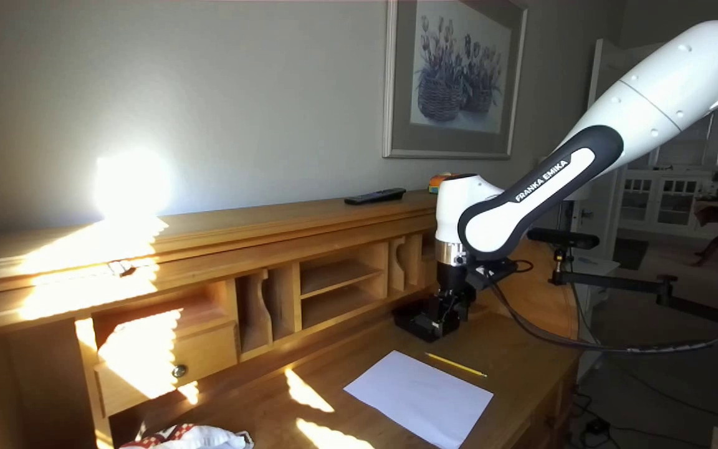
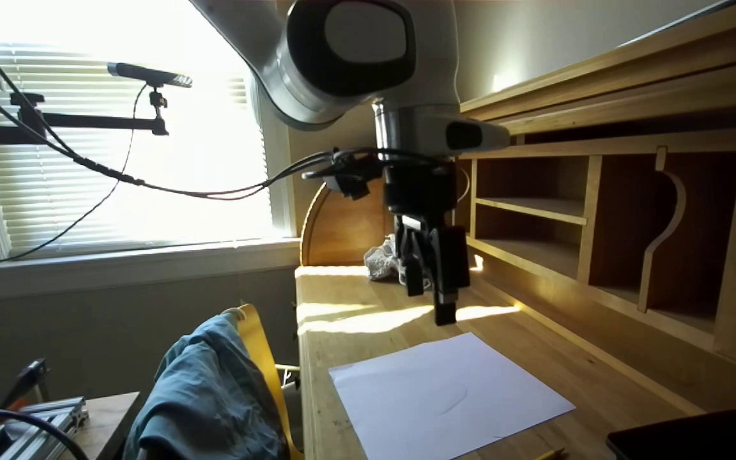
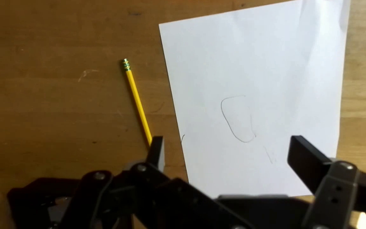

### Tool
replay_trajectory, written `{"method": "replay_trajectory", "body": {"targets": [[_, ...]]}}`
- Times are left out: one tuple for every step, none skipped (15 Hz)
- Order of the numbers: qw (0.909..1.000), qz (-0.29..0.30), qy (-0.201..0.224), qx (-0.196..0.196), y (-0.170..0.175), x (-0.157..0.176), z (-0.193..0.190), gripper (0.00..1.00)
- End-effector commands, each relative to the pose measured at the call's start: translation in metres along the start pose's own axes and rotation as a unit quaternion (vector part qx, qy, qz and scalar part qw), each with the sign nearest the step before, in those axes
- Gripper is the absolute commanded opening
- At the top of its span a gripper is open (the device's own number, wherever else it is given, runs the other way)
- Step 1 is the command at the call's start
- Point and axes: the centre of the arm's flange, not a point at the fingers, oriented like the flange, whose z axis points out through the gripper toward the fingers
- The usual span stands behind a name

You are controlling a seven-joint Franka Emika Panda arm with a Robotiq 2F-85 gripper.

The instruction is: Move the pencil forward

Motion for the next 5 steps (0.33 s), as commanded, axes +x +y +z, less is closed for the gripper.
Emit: {"method": "replay_trajectory", "body": {"targets": [[1.0,0.0,0.001,-0.007,-0.0015,0.0012,-0.0075,1.0],[1.0,0.0,0.003,-0.008,-0.0028,0.0023,-0.0123,1.0],[1.0,0.0,0.003,-0.008,-0.003,0.0021,-0.0121,1.0],[1.0,0.0,0.001,-0.009,-0.0024,0.0019,-0.0106,1.0],[1.0,0.001,0.0,-0.009,-0.0019,0.0019,-0.009,1.0]]}}
